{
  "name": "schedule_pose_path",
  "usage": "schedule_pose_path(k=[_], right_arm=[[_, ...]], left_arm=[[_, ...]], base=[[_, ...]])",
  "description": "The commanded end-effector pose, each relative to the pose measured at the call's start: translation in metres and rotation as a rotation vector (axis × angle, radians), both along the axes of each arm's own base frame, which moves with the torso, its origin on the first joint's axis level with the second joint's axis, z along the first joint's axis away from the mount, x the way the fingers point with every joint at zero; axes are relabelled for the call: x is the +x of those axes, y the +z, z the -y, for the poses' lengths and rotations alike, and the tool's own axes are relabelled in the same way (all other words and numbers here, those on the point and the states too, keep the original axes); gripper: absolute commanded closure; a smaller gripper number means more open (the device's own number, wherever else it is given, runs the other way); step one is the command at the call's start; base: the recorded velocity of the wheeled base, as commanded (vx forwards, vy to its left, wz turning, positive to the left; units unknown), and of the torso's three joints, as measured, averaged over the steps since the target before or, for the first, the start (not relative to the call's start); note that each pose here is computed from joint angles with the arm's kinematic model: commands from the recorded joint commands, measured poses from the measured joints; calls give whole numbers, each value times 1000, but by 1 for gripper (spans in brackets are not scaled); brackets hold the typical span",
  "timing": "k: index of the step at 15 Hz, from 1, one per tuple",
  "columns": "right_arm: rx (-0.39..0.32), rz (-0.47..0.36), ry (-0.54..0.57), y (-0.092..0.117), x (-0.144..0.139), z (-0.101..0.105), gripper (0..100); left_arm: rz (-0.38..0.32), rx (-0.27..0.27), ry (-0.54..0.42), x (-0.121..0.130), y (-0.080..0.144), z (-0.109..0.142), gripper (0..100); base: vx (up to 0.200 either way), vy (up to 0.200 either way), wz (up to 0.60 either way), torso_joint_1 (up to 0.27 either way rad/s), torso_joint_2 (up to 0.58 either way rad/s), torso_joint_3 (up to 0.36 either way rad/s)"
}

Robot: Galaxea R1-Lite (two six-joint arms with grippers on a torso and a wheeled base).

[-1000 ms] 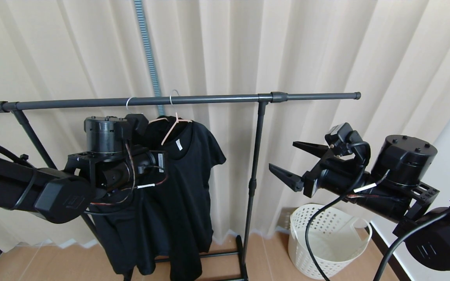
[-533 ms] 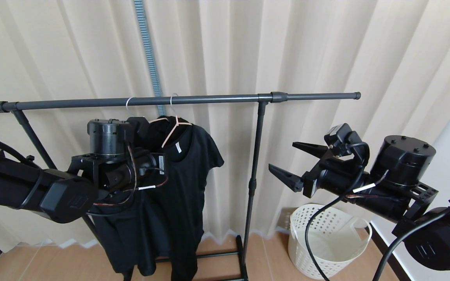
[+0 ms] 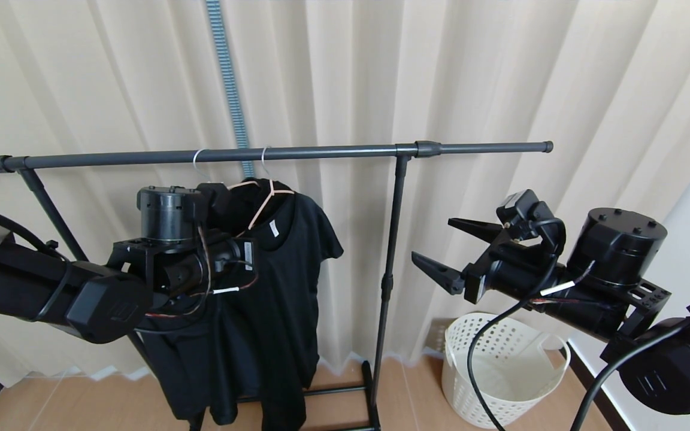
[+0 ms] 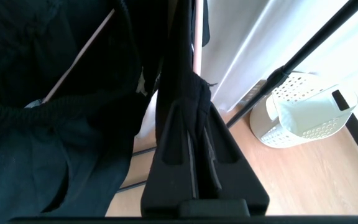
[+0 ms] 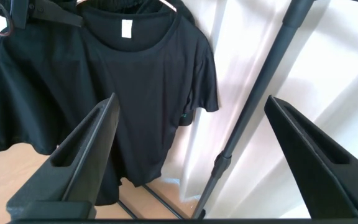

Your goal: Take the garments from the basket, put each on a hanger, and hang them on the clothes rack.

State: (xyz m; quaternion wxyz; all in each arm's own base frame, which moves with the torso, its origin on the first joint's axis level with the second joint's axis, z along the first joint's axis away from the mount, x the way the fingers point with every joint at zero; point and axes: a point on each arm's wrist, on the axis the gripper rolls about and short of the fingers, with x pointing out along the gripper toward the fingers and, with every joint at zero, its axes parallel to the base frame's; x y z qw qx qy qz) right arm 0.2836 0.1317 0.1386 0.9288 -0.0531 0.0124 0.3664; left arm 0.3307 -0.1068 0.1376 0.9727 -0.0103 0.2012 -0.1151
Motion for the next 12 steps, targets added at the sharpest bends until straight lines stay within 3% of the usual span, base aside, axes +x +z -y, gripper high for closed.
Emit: schedule_pose_path(k=[1,3,4,12], right_arm=[[0,0,1,0,0,0,0],[-1,-1,1,0,0,0,0],[0,0,1,0,0,0,0],[2,4,1,1,-1,0,0]], left_arm=[[0,0,1,0,0,0,100],[-1,2,0,-1,0,0,100],[-3,2,0,-1,0,0,0],[13,0,1,-2,5,-1,0]], base=[[0,0,0,0,0,0],[0,0,0,0,0,0],[0,0,0,0,0,0],[0,0,0,0,0,0]])
